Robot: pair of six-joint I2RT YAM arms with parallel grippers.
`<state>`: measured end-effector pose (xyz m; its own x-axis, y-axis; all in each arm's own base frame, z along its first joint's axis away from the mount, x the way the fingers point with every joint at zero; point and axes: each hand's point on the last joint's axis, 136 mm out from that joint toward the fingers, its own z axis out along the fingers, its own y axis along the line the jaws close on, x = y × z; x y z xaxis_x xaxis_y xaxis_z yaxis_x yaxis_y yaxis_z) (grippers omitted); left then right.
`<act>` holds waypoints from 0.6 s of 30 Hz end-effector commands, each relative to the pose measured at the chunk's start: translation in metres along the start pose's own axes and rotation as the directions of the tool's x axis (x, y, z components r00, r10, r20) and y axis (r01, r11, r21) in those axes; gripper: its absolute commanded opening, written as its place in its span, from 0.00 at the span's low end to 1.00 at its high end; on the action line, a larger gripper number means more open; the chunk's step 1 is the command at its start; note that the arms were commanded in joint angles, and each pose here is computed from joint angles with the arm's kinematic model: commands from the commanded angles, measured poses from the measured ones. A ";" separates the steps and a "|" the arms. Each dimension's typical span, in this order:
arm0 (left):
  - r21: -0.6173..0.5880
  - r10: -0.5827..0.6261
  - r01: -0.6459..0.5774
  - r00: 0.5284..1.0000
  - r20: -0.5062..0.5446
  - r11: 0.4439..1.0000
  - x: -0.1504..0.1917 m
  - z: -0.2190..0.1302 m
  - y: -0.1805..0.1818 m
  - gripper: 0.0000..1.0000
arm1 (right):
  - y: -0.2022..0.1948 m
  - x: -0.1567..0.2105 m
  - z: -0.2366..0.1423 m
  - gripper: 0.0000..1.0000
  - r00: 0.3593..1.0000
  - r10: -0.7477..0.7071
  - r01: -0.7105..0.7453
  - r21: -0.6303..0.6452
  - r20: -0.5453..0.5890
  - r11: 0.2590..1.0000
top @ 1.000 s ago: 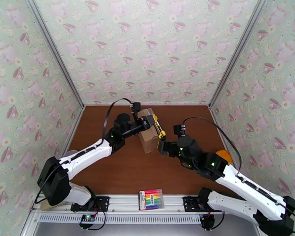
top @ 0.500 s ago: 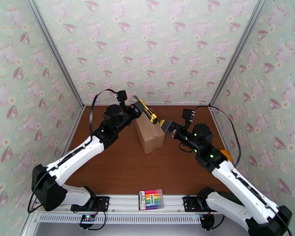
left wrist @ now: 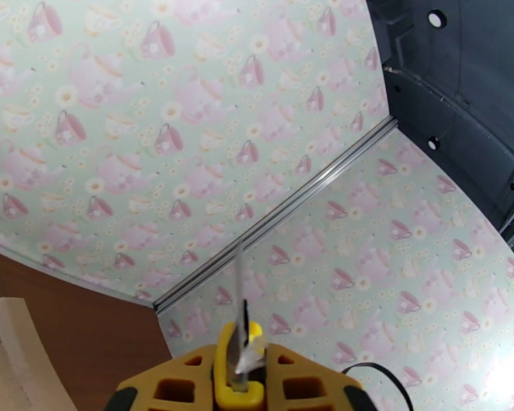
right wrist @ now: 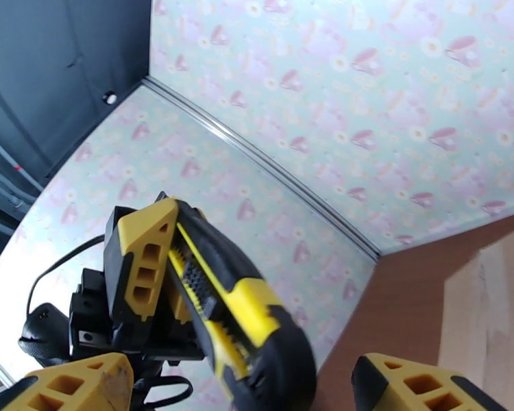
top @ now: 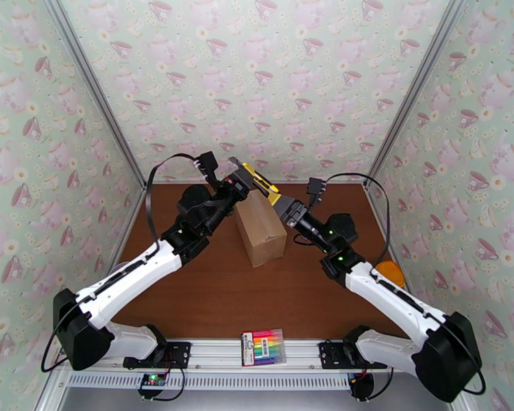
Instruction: Unpack the express box
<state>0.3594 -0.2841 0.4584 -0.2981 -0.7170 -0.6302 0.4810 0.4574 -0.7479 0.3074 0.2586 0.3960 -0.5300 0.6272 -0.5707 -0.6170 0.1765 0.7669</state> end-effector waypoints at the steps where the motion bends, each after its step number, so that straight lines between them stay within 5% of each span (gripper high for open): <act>1: 0.051 -0.019 0.014 0.995 0.097 0.999 -0.025 -0.003 -0.023 0.00 | 0.026 -0.014 -0.001 0.89 0.999 0.013 -0.006 -0.136 0.052 0.991; 18: 0.070 -0.059 0.051 0.992 0.115 0.996 0.004 0.002 -0.030 0.00 | 0.043 -0.032 0.011 0.79 0.991 0.061 -0.028 -0.263 0.121 0.964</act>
<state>0.3447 -0.3009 0.4750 -0.2538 -0.7762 -0.5771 0.5141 0.3971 -0.7603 0.3083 0.2609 0.4236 -0.5228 0.6938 -0.4952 -0.6881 -0.0006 0.7257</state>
